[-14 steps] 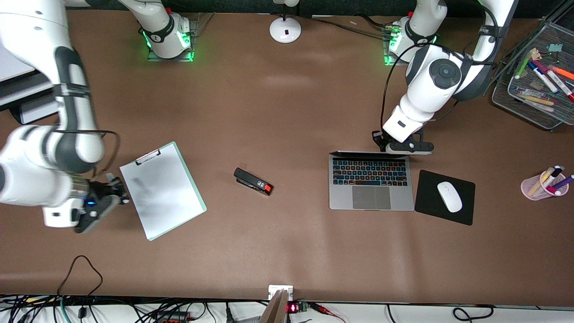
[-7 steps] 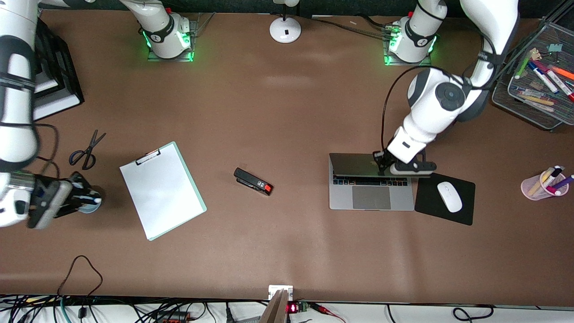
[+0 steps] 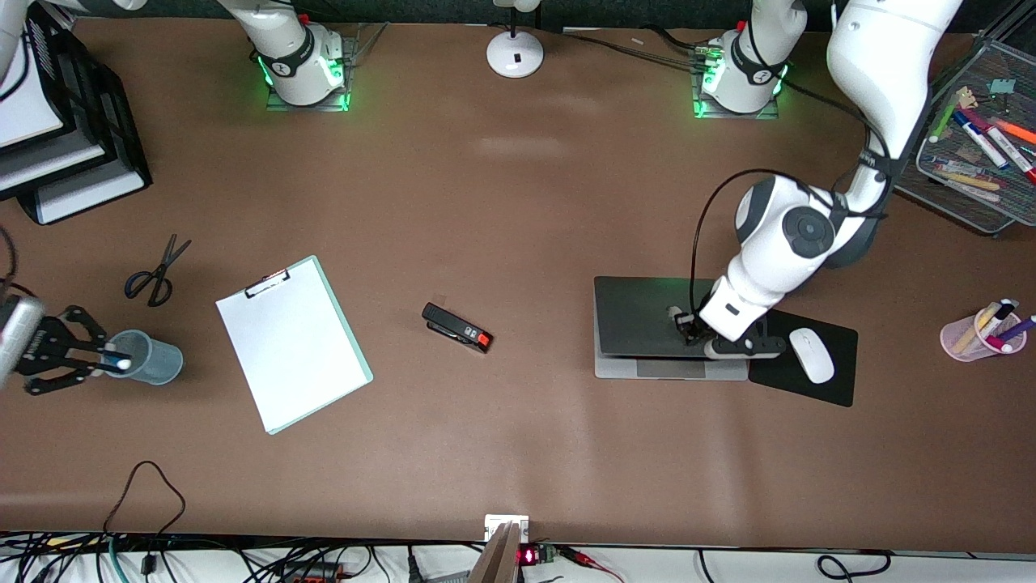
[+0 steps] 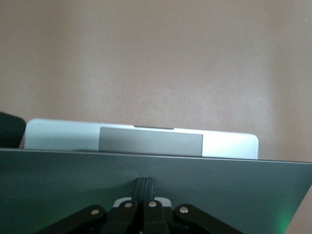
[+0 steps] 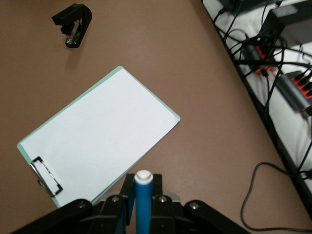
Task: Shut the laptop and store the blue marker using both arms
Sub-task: 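Drop the marker into the cup while the left gripper presses the lid shut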
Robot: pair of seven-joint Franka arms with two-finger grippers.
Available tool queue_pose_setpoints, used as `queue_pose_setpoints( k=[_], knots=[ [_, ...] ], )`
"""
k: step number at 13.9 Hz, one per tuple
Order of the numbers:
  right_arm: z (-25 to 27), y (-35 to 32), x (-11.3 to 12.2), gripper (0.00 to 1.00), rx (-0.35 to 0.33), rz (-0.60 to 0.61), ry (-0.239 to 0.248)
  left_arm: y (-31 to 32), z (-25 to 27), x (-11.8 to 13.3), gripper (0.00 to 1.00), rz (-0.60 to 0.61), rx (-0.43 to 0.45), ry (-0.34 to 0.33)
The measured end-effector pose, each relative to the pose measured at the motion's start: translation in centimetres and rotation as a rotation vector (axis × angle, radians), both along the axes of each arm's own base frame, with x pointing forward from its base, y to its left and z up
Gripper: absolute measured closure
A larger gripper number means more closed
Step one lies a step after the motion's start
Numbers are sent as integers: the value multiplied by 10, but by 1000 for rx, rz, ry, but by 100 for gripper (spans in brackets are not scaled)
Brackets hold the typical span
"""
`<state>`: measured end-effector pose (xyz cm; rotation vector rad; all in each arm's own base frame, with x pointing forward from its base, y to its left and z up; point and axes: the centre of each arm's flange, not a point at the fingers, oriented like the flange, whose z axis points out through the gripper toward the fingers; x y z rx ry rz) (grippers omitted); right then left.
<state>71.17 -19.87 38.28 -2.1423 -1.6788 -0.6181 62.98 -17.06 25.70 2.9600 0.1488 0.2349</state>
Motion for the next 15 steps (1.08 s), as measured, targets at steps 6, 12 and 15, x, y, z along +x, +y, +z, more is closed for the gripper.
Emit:
queue_pose_setpoints(
  k=[6,12,15],
  knots=[
    [-42,-37,-12,82,180,41,-70,0,-44,34,99,33,-37,-1],
    [-104,-66,-27,82,288,38,-57,-22,-73,35,99,45,12,-34],
    [-108,-74,-31,67,295,26,-53,-23,-73,39,99,45,24,-44]
  ],
)
